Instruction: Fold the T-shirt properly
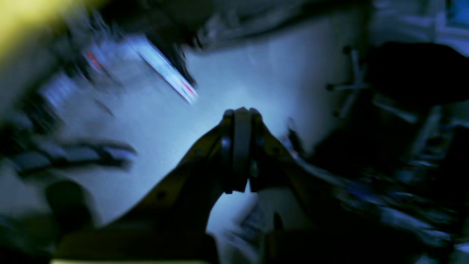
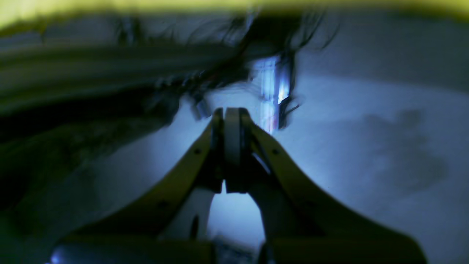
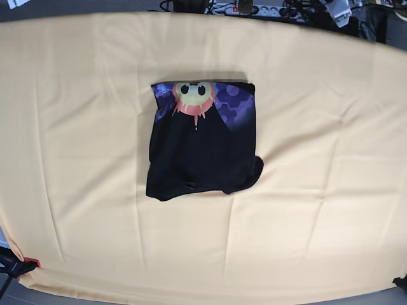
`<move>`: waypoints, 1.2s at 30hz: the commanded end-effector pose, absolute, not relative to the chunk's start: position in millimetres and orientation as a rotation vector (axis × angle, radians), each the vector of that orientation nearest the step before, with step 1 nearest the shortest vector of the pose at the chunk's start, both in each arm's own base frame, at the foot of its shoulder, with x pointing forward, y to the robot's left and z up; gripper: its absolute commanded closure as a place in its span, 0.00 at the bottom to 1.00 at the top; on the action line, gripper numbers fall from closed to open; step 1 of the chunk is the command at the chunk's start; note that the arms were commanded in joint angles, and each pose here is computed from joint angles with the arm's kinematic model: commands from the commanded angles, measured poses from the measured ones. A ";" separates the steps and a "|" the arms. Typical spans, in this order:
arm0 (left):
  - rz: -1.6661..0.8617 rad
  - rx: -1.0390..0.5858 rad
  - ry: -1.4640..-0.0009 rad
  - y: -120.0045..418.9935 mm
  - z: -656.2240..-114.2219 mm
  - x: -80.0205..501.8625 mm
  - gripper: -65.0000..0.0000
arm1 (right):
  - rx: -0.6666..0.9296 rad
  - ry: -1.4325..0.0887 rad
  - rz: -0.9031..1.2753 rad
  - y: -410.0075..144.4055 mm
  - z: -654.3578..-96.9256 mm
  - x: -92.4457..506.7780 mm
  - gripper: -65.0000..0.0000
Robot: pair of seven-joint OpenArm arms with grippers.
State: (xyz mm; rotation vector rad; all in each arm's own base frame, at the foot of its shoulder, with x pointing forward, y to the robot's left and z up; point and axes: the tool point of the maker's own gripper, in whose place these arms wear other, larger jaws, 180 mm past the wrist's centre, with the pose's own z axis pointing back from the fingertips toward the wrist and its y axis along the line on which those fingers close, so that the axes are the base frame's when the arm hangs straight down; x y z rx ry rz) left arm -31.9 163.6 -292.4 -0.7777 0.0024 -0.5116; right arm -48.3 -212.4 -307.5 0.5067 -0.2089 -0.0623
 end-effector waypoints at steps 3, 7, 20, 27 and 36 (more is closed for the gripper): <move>-0.418 -0.824 0.063 157.6 -305.3 -67.0 1.00 | 0.629 -0.116 -0.113 -189.0 -321.1 -72.6 1.00; -0.302 -0.840 0.134 150.4 -340.3 -96.8 1.00 | 0.675 -0.027 -0.138 -173.0 -363.1 -89.2 1.00; -0.027 -0.672 0.029 139.9 -532.2 -86.0 1.00 | 0.516 0.016 -0.043 -170.6 -539.6 -93.3 1.00; -0.050 -0.472 -0.177 137.3 -606.0 -52.8 1.00 | 0.329 -0.079 0.122 -182.8 -602.6 -63.2 1.00; -0.036 -0.383 -0.192 78.8 -629.0 -45.8 1.00 | 0.226 -0.103 0.159 -144.6 -627.7 -31.8 1.00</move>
